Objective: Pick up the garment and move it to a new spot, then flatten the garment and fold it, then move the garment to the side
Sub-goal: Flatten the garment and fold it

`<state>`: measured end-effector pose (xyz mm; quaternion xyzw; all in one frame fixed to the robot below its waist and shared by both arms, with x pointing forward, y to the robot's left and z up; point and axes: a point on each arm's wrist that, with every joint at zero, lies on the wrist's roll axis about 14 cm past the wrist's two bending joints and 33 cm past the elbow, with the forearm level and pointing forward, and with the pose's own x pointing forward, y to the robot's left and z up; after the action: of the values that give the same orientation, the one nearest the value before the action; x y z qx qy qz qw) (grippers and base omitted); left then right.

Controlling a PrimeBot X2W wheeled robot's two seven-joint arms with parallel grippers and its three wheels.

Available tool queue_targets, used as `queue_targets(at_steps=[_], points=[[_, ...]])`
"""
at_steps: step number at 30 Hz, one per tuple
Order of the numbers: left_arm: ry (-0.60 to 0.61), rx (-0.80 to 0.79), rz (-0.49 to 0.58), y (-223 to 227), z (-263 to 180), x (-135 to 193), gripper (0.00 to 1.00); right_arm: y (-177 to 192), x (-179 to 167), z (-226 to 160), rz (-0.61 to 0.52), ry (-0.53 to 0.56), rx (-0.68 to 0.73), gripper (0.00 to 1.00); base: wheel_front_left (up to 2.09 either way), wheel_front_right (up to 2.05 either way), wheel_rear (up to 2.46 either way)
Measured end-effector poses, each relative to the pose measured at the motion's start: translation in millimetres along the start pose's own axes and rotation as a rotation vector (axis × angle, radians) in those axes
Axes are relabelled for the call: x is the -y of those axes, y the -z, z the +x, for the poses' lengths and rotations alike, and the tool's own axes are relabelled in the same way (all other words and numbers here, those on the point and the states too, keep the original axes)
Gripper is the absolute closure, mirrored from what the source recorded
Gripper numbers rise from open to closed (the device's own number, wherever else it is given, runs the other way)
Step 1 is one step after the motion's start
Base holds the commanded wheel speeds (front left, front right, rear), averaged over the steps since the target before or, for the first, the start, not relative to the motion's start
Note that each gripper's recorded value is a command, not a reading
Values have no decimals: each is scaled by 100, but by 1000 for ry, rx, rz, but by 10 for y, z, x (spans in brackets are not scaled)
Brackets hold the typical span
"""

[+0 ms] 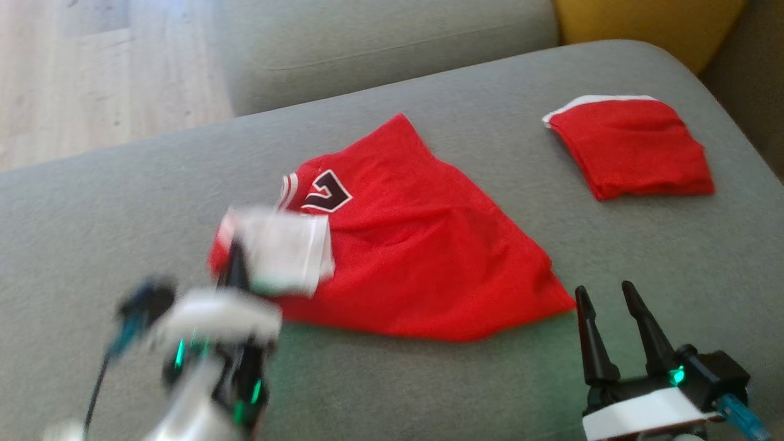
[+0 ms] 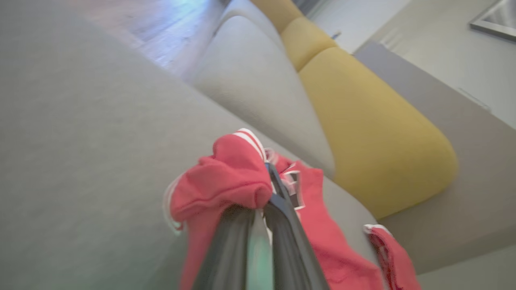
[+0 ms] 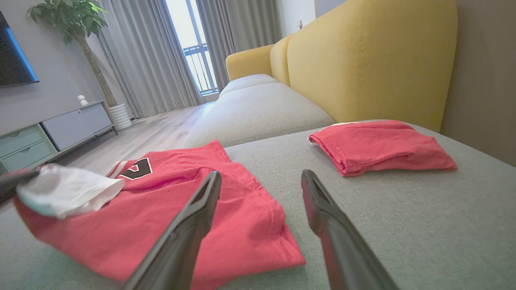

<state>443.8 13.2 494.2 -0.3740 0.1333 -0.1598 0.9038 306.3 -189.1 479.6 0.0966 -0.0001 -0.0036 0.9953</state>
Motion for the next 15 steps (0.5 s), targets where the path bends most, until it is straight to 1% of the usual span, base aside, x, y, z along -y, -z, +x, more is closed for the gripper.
queue_targets(at_steps=[2, 4, 5, 6, 7, 8, 10, 12, 13, 15], points=[[-120, -5, -54, 129, -292, -423, 100, 23, -22, 11, 0, -10, -8, 0, 0, 0, 0], [-217, -4, -102, 238, -573, -729, 100, 57, -63, 21, -1, -27, -19, 0, 0, 0, 0], [-256, 1, -123, 272, -695, -840, 96, 71, -93, 32, -1, -37, -24, 0, 0, 0, 0], [-283, 7, -141, 300, -796, -914, 63, 75, -118, 49, -1, -47, -26, 0, 0, 0, 0], [-301, 17, -151, 307, -876, -964, 13, 78, -141, 65, -3, -57, -27, 0, 0, 0, 0], [-314, 28, -155, 307, -939, -993, 0, 81, -164, 80, -6, -69, -29, 0, 0, 0, 0], [-328, 65, -158, 252, -1014, -1011, 0, 86, -206, 104, -10, -87, -31, 0, 0, 0, 0], [-318, 104, -118, 157, -1043, -971, 0, 86, -246, 121, -11, -102, -31, 0, 0, 0, 0], [-311, 123, -78, 98, -1051, -948, 0, 86, -261, 127, -11, -108, -31, 0, 0, 0, 0], [-280, 152, 58, -22, -1061, -868, 0, 87, -280, 138, -14, -117, -32, 0, 0, 0, 0]])
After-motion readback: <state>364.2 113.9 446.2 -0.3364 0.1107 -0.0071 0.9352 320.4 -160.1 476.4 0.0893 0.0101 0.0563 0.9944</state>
